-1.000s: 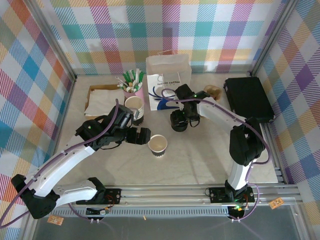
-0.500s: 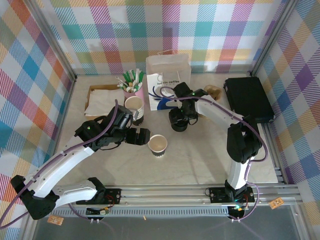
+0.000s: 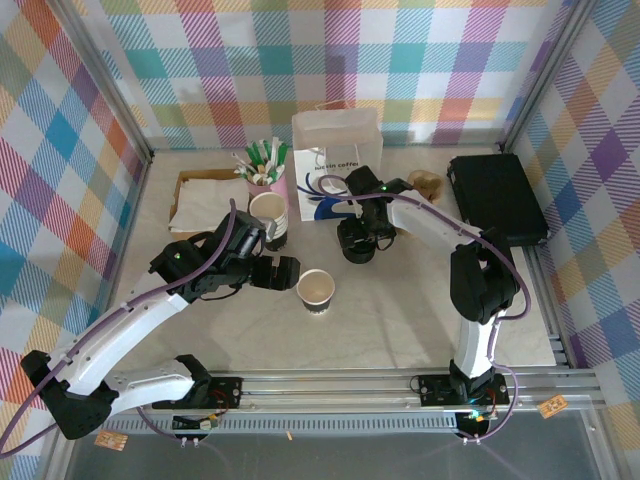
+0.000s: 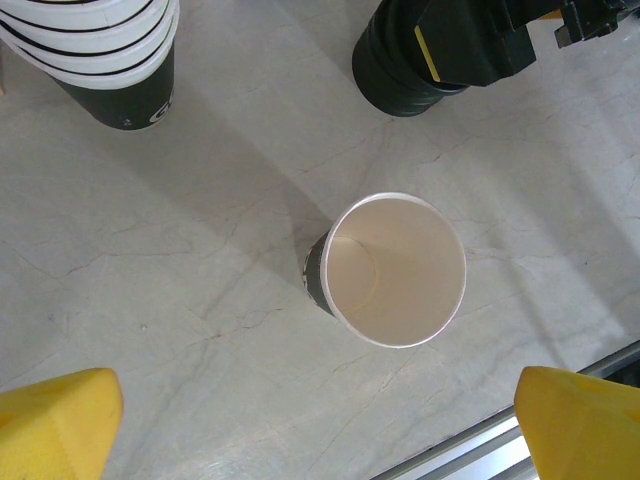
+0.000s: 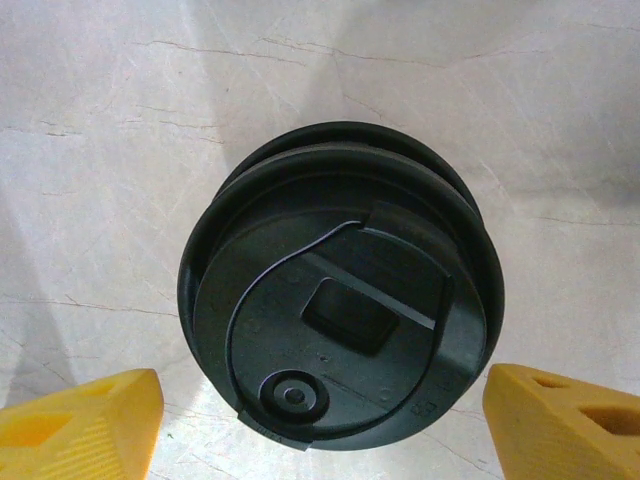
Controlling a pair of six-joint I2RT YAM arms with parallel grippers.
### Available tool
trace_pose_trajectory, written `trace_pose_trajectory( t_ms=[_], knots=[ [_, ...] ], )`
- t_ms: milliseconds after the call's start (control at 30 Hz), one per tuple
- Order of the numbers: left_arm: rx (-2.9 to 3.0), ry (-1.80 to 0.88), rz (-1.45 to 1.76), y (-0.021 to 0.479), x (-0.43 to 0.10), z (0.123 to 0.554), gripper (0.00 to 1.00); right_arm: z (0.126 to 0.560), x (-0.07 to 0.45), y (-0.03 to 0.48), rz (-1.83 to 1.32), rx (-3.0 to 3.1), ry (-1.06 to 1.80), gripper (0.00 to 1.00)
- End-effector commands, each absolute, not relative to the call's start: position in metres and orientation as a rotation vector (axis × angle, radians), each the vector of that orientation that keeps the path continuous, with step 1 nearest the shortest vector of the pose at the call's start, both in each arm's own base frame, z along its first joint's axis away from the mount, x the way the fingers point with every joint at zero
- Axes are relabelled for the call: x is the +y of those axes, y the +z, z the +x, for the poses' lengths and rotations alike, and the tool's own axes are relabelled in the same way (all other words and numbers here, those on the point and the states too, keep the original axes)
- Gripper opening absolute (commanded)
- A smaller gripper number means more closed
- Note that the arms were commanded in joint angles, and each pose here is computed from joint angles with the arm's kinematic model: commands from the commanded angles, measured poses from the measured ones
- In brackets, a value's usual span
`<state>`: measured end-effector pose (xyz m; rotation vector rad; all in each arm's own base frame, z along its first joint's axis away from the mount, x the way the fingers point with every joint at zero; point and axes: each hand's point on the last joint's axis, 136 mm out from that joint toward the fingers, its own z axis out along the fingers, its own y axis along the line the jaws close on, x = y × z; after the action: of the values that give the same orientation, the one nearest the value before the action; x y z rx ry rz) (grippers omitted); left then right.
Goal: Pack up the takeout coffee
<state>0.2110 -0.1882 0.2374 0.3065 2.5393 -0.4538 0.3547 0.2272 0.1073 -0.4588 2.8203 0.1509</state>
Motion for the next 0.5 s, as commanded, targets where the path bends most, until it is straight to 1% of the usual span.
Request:
trace_pose_trajectory(
  t_ms=[0, 467],
  knots=[
    [2.557, -0.423, 0.317, 0.2323, -0.1822, 0.2054, 1.0, 0.361, 0.2306, 0.113, -0.483, 2.794, 0.147, 0.84],
    [2.554, -0.414, 0.33, 0.2338, -0.1828, 0.2069, 1.0, 0.3648, 0.232, 0.1108, -0.491, 2.787, 0.14, 0.84]
  ],
)
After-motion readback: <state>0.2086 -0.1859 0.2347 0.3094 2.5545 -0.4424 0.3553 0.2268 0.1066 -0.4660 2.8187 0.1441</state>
